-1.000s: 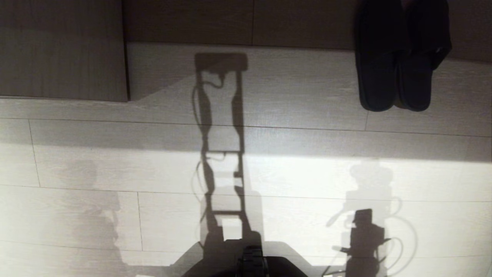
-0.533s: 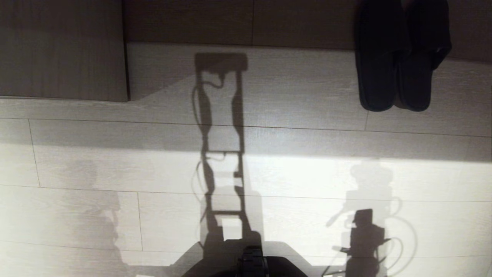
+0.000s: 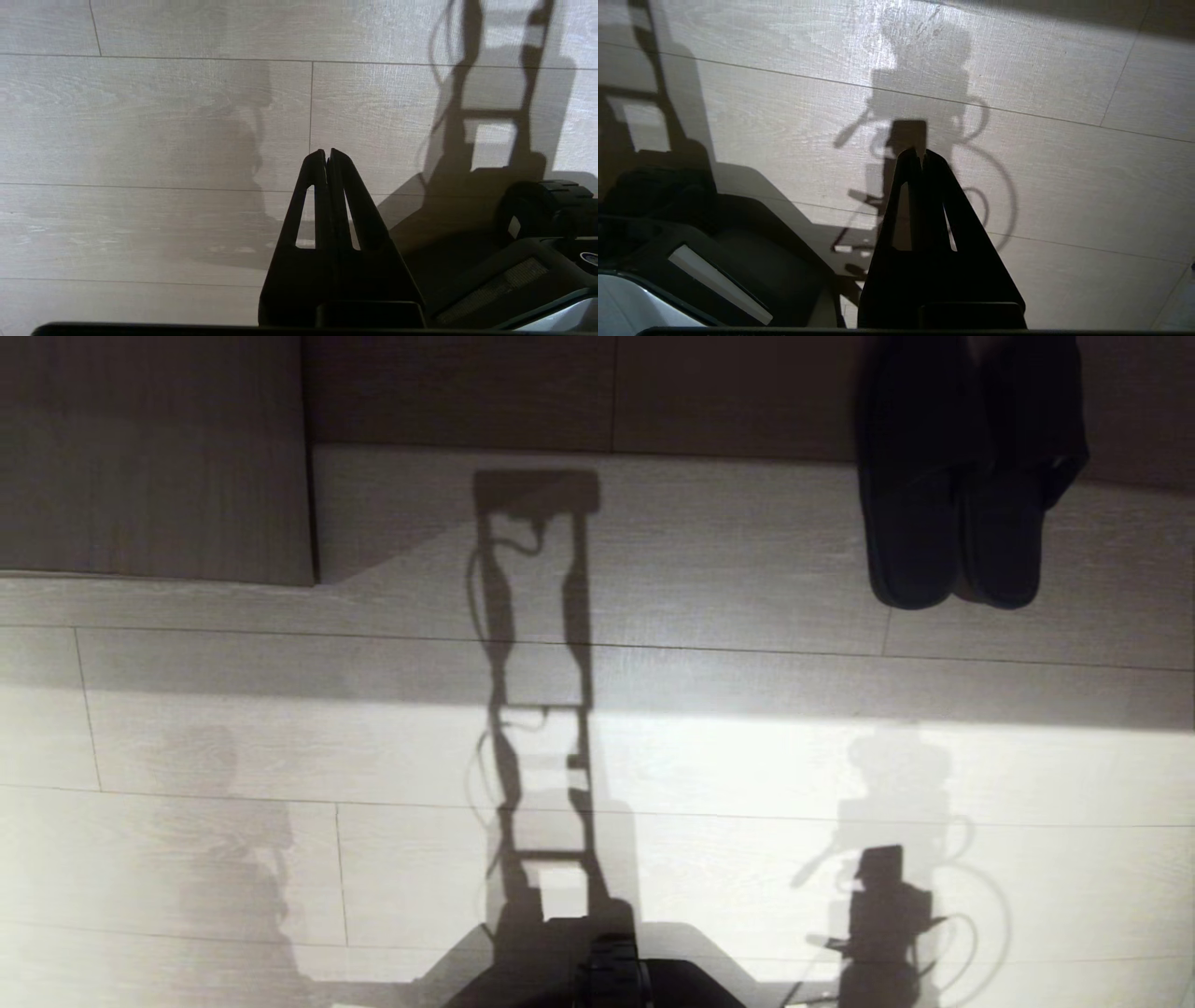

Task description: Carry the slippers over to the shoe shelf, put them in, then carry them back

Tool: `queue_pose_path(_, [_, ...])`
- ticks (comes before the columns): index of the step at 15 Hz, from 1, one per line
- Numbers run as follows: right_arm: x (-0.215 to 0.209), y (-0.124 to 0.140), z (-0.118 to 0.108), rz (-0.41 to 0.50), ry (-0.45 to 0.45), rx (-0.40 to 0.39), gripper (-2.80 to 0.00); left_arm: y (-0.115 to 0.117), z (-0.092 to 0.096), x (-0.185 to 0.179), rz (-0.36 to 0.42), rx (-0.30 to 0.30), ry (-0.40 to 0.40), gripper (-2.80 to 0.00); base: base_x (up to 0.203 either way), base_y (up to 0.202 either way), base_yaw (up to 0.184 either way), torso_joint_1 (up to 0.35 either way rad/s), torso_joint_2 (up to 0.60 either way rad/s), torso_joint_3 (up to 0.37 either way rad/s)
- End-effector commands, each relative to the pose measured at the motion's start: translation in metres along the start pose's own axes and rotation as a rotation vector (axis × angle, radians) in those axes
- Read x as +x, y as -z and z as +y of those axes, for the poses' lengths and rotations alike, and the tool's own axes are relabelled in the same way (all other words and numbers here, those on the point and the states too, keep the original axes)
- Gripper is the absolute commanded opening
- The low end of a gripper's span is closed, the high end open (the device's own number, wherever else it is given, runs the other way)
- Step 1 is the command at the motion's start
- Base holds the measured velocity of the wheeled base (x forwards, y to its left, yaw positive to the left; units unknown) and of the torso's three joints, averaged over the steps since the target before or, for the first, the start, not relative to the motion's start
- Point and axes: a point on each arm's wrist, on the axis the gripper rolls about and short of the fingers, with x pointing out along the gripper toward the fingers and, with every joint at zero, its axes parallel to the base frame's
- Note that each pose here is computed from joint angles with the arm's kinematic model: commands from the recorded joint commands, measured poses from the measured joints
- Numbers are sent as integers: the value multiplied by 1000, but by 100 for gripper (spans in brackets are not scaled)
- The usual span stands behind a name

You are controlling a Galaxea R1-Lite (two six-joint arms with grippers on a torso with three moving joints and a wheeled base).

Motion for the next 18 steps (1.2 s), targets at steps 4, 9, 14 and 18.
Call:
queue_pose_path(4, [0,0,0,4,-1,-1,-280,0,0,0,1,-2,-1,-280,0,0,0,0,0,190])
queue_pose_path(9, [0,0,0,4,-1,-1,-280,0,0,0,1,-2,-1,-280,0,0,0,2,2,202])
queue_pose_path(14, [0,0,0,4,-1,-1,-280,0,0,0,1,-1,-1,-280,0,0,0,6,2,204])
queue_pose_path(18, [0,0,0,4,-1,-1,-280,0,0,0,1,-2,-1,-280,0,0,0,1,1,202])
